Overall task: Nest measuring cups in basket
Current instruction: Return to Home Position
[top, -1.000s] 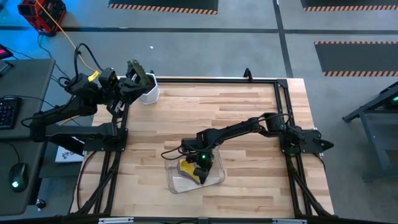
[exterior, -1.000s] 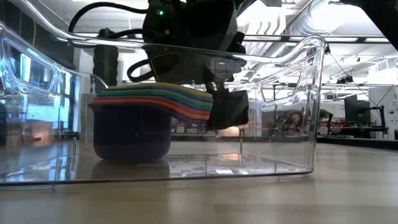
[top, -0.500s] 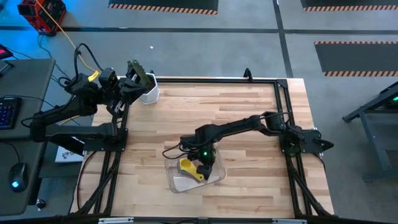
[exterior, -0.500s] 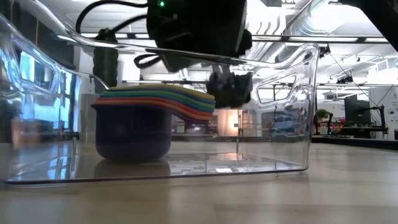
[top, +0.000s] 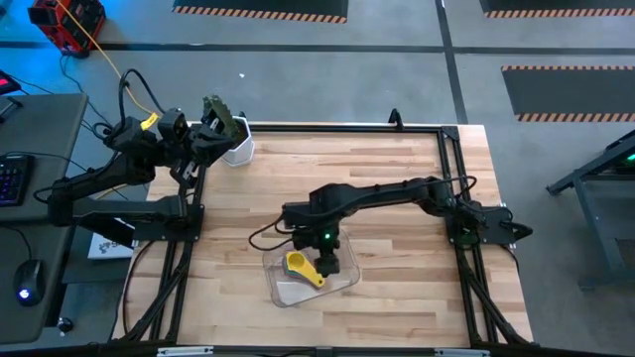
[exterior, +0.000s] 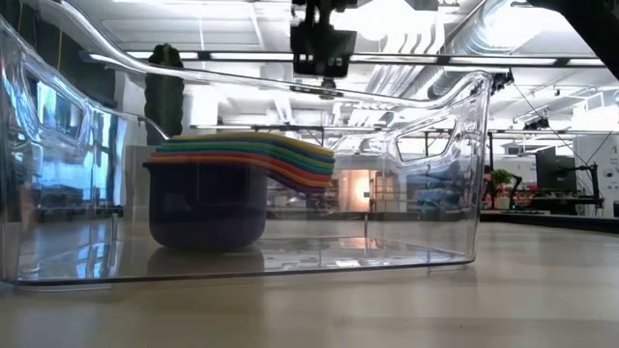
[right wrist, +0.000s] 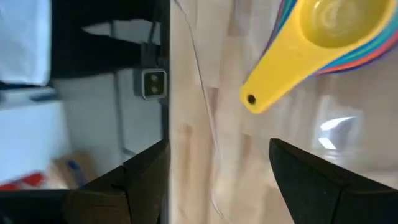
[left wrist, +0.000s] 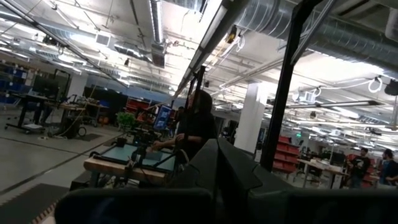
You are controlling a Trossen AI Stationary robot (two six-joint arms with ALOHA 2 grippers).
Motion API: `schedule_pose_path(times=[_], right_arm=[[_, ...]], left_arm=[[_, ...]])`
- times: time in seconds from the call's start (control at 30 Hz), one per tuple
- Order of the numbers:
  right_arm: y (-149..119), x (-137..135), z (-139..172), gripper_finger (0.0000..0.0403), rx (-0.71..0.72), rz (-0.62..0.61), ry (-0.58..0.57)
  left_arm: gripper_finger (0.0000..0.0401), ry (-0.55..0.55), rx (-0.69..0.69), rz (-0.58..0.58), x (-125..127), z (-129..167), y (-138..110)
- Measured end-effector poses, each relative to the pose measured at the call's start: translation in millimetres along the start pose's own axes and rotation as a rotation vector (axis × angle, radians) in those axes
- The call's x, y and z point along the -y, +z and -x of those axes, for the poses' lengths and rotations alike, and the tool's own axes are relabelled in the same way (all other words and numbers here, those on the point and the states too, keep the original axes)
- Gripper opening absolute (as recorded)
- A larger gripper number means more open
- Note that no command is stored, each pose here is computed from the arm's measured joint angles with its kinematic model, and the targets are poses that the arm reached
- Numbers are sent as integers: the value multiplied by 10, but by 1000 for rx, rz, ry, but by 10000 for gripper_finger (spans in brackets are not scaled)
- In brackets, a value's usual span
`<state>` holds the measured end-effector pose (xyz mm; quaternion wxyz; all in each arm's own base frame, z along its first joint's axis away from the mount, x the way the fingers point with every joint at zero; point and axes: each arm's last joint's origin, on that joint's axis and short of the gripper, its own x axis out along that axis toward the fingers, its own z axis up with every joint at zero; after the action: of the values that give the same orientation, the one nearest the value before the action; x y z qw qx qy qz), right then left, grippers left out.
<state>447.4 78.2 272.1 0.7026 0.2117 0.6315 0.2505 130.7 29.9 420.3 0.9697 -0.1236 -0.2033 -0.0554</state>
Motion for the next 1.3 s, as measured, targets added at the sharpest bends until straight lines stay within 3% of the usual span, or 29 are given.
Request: schedule_pose_path(times=[0.2,0.4,0.53,0.67,0.77,0.87,0.93,1.1,1.3], right_arm=[[-245,-237,321,264,-28,105,-146],[-800,-274,522,249,76,52,-201],[-1367,-199,448,205,381,-62,-193],[-1855,-81,280,135,815,-172,-108],[-2068,18,232,72,1158,-183,8],[-2182,92,219,14,1351,-128,52],[-2196,100,227,12,1396,-79,11],[-2106,9,316,7,1346,20,-125],[-1933,-66,492,7,1290,21,-183]], left_arm=[[0,5,-12,4,-5,0,-12],[0,21,-20,8,-14,0,-24],[0,22,-21,9,-14,0,-25],[0,29,-36,-21,-24,-5,-43],[0,56,-68,-27,-44,-8,-79],[0,100,-105,-13,-66,0,-122],[0,113,-158,8,-64,11,-177],[0,119,-317,29,37,114,-340],[0,187,-263,1,130,411,-601]])
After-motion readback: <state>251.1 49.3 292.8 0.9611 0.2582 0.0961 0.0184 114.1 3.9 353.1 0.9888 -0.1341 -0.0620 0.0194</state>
